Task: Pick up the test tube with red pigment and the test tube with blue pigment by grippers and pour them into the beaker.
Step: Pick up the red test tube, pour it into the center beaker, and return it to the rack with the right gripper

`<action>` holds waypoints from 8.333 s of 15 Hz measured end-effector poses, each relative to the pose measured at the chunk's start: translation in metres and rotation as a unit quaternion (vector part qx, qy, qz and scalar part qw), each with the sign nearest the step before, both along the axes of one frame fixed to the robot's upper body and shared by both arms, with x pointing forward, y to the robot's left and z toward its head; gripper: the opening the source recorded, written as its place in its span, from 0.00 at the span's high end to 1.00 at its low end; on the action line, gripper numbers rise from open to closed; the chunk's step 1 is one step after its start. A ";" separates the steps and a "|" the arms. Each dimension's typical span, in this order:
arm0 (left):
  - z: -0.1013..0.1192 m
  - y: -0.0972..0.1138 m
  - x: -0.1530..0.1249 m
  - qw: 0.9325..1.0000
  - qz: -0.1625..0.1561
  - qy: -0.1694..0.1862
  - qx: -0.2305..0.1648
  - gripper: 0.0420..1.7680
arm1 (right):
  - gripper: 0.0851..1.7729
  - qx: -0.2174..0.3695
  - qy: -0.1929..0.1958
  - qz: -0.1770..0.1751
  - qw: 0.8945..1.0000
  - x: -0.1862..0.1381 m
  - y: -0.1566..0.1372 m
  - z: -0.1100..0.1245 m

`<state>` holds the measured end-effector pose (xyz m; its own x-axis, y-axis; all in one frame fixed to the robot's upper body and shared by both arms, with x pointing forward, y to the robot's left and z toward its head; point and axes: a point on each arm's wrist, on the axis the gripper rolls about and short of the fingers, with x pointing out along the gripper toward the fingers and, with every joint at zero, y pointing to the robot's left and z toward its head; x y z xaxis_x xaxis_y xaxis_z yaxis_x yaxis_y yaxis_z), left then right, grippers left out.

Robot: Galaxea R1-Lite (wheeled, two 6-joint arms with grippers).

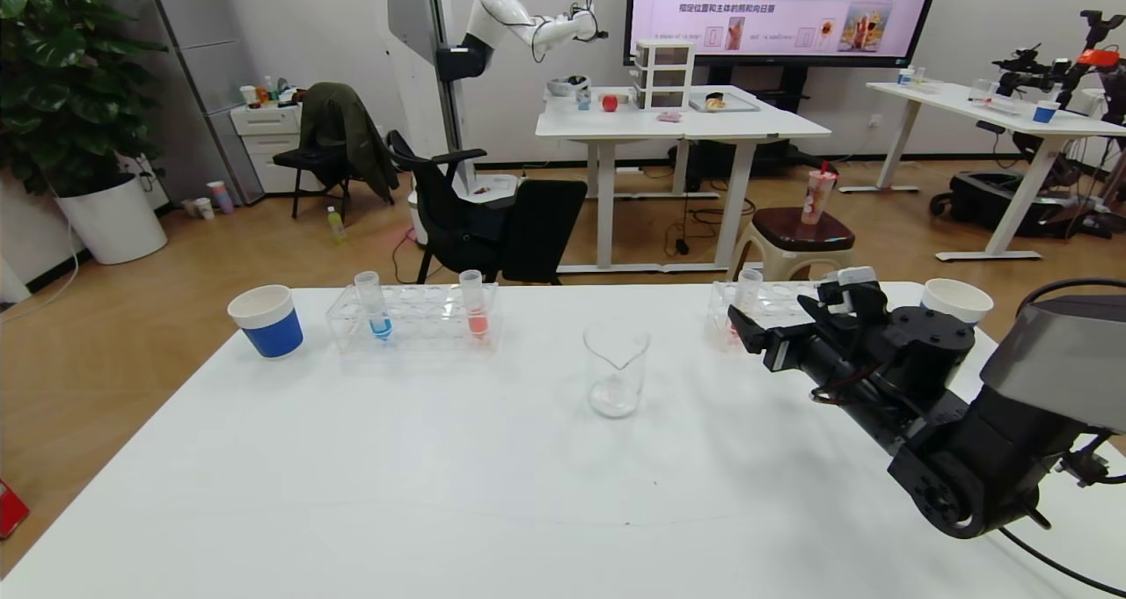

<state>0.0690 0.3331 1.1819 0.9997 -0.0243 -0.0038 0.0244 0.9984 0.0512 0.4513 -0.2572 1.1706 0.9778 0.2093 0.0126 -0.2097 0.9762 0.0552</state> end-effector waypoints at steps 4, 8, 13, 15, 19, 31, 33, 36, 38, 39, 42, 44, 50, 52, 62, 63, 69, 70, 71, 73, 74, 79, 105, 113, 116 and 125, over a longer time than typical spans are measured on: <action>0.000 0.000 0.000 1.000 0.000 0.000 0.000 0.01 | 0.02 0.006 -0.028 -0.013 1.000 0.031 0.000 -0.007; 0.000 0.000 0.000 1.000 0.000 0.000 0.000 0.01 | 0.02 0.007 -0.038 -0.013 0.999 0.046 -0.002 -0.015; 0.000 0.000 0.000 1.000 0.000 0.000 0.000 0.01 | 0.03 0.008 -0.044 -0.009 0.999 0.055 0.001 -0.020; 0.000 0.000 0.000 1.000 0.000 0.000 0.000 0.01 | 0.26 0.008 -0.043 -0.006 0.999 0.055 0.003 -0.022; 0.000 0.000 0.000 1.000 0.000 0.000 0.000 0.01 | 0.83 0.007 -0.042 -0.007 0.999 0.056 0.003 -0.023; 0.000 0.000 0.000 1.000 0.000 0.000 0.000 0.01 | 0.76 0.006 -0.062 -0.007 0.998 0.054 0.004 0.035; 0.000 0.000 0.000 1.000 0.000 0.000 0.000 0.01 | 0.76 0.007 -0.066 -0.005 0.998 0.051 0.005 0.052; 0.000 0.000 0.000 1.000 0.000 0.000 0.000 0.01 | 0.76 0.011 -0.085 0.004 0.996 0.047 0.009 0.073; 0.000 0.000 0.000 1.000 0.000 0.000 0.000 0.01 | 0.76 -0.004 -0.099 0.041 0.994 0.041 0.016 0.081; 0.000 0.000 0.000 1.000 0.000 0.000 0.000 0.01 | 0.76 -0.023 -0.107 0.074 0.991 0.037 0.020 0.084; 0.000 0.000 0.000 1.000 0.000 0.000 0.000 0.01 | 0.76 -0.100 -0.163 0.173 0.966 0.024 0.025 0.088; 0.000 0.000 0.000 1.000 0.000 0.000 0.000 0.01 | 0.76 -0.160 -0.200 0.217 0.942 0.019 0.027 0.085; 0.000 0.000 0.000 1.000 0.000 0.000 0.000 0.01 | 0.76 -0.248 -0.276 0.268 0.889 0.019 0.048 0.081; 0.000 0.000 0.000 1.000 0.000 0.000 0.000 0.01 | 0.76 -0.265 -0.318 0.276 0.868 0.023 0.055 0.078; 0.000 0.000 0.000 1.000 0.000 0.000 0.000 0.01 | 0.76 -0.384 -0.460 0.303 0.741 0.054 0.072 0.063; 0.000 0.000 0.000 1.000 0.000 0.000 0.000 0.01 | 0.76 -0.392 -0.473 0.308 0.727 0.057 0.073 0.063; 0.000 0.000 0.000 1.000 0.000 0.000 0.000 0.01 | 0.76 -0.456 -0.514 0.303 0.660 0.074 0.059 0.044; 0.000 0.000 0.000 1.000 0.000 0.000 0.000 0.01 | 0.76 -0.463 -0.517 0.298 0.656 0.077 0.056 0.041; 0.000 0.000 0.000 1.000 0.000 0.000 0.000 0.01 | 0.76 -0.471 -0.522 0.292 0.648 0.078 0.055 0.040; 0.000 0.000 0.000 1.000 0.000 0.000 0.000 0.01 | 0.76 -0.482 -0.533 0.286 0.634 0.080 0.058 0.037; 0.000 0.000 0.000 1.000 0.000 0.000 0.000 0.01 | 0.76 -0.485 -0.537 0.285 0.628 0.079 0.061 0.034; 0.000 0.000 0.000 1.000 0.000 0.000 0.000 0.01 | 0.76 -0.512 -0.545 0.268 0.608 0.082 0.065 0.019; 0.000 0.000 0.000 1.000 0.000 0.000 0.000 0.01 | 0.76 -0.461 -0.472 0.190 0.727 0.069 0.059 0.066; 0.000 0.000 0.000 1.000 0.000 0.000 0.000 0.01 | 0.76 -0.141 -0.267 0.049 0.952 0.027 0.058 0.122; 0.000 0.000 0.000 1.000 0.000 0.000 0.000 0.01 | 0.76 -0.074 -0.176 0.055 0.980 0.006 0.044 0.124; 0.000 0.000 0.000 1.000 0.000 0.000 0.000 0.01 | 0.76 -0.062 -0.112 0.014 0.992 -0.028 -0.004 0.121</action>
<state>0.0690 0.3331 1.1820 0.9997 -0.0251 -0.0034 0.0252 0.9984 0.0512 0.4234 -0.2613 1.2912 0.9469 0.2501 0.2023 -0.2305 0.9662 -0.1155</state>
